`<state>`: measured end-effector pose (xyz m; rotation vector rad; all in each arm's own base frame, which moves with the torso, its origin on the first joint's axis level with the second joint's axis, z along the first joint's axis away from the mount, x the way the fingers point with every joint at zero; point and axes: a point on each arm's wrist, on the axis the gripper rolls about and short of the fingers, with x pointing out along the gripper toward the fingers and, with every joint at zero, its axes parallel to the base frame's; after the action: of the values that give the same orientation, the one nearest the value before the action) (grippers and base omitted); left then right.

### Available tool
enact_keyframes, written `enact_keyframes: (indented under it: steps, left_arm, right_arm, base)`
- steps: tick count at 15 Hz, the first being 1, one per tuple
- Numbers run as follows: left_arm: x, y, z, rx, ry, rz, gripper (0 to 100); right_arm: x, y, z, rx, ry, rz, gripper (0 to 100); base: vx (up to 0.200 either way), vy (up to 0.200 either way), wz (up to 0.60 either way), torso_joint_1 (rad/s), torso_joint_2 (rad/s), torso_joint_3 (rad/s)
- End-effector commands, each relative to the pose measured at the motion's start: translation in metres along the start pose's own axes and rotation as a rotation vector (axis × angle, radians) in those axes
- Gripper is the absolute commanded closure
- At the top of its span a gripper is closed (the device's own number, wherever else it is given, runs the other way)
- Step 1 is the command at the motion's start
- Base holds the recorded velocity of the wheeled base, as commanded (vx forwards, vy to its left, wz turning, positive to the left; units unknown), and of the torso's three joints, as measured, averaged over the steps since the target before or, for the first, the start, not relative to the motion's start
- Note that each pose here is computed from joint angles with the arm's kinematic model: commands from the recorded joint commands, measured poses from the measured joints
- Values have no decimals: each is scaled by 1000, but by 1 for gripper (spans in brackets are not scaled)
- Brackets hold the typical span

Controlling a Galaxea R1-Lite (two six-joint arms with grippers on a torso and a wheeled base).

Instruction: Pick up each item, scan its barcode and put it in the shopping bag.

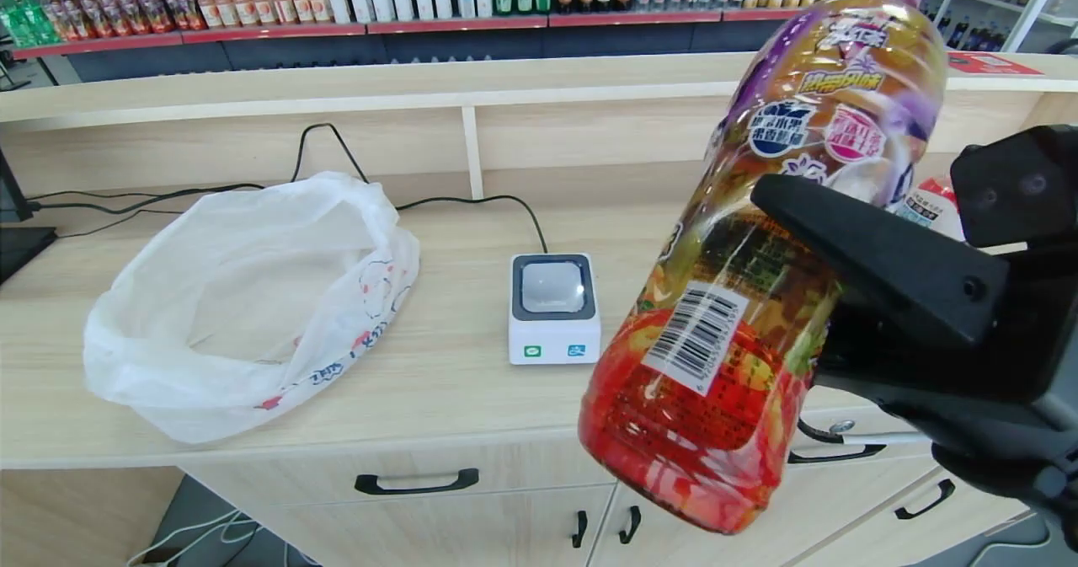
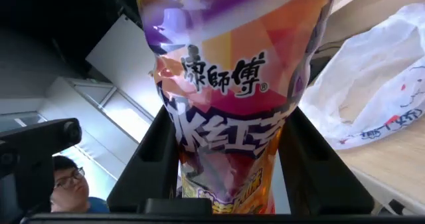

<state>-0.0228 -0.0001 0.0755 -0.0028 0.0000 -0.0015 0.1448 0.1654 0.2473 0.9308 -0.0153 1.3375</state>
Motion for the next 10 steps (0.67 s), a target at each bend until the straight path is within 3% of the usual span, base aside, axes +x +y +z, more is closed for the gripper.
enact_keyframes:
  steps: [1, 10]
  left_arm:
    - [0, 0, 0, 0, 0, 0, 100]
    - [0, 0, 0, 0, 0, 0, 100]
  right_arm:
    - [-1, 15, -1, 18, 6, 53, 100]
    - [-6, 36, 0, 65, 6, 125, 100]
  base:
    - [0, 0, 0, 0, 0, 0]
    - [0, 0, 0, 0, 0, 0]
